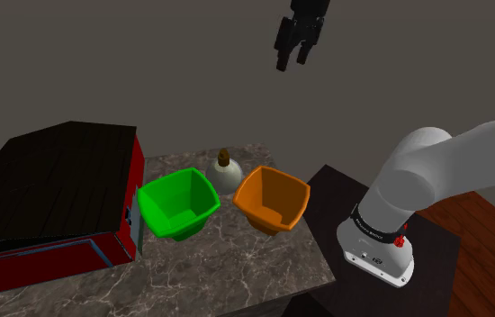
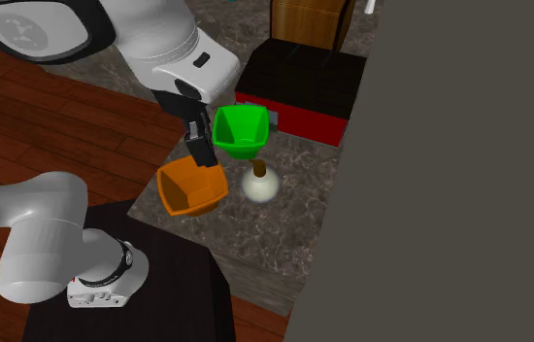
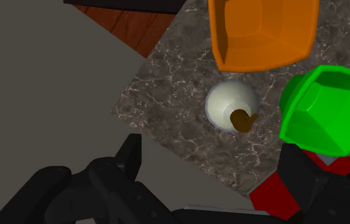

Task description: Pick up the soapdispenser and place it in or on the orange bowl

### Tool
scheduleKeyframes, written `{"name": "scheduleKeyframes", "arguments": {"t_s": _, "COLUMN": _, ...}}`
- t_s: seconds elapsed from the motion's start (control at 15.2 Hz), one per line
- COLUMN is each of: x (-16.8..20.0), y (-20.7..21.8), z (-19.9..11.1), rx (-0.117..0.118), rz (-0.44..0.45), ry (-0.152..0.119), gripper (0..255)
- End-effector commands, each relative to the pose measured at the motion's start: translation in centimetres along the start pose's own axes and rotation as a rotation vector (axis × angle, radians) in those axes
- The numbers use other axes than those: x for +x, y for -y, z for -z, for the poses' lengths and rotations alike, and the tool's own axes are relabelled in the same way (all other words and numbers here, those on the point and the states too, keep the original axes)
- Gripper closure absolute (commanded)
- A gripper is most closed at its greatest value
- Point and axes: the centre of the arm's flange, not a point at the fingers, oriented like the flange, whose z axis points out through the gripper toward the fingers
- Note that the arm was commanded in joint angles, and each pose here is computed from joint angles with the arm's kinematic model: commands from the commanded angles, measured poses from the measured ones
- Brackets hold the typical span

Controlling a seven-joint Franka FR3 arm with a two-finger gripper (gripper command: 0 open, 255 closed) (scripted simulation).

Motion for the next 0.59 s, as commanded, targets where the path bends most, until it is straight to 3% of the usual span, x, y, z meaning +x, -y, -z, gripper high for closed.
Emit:
{"name": "scheduleKeyframes", "arguments": {"t_s": 0.0, "x": 0.0, "y": 0.0, "z": 0.0, "rx": 0.0, "rz": 0.0, "ry": 0.0, "gripper": 0}}
{"name": "scheduleKeyframes", "arguments": {"t_s": 0.53, "x": 3.3, "y": 4.5, "z": -9.3, "rx": -0.036, "rz": 0.002, "ry": 0.008, "gripper": 0}}
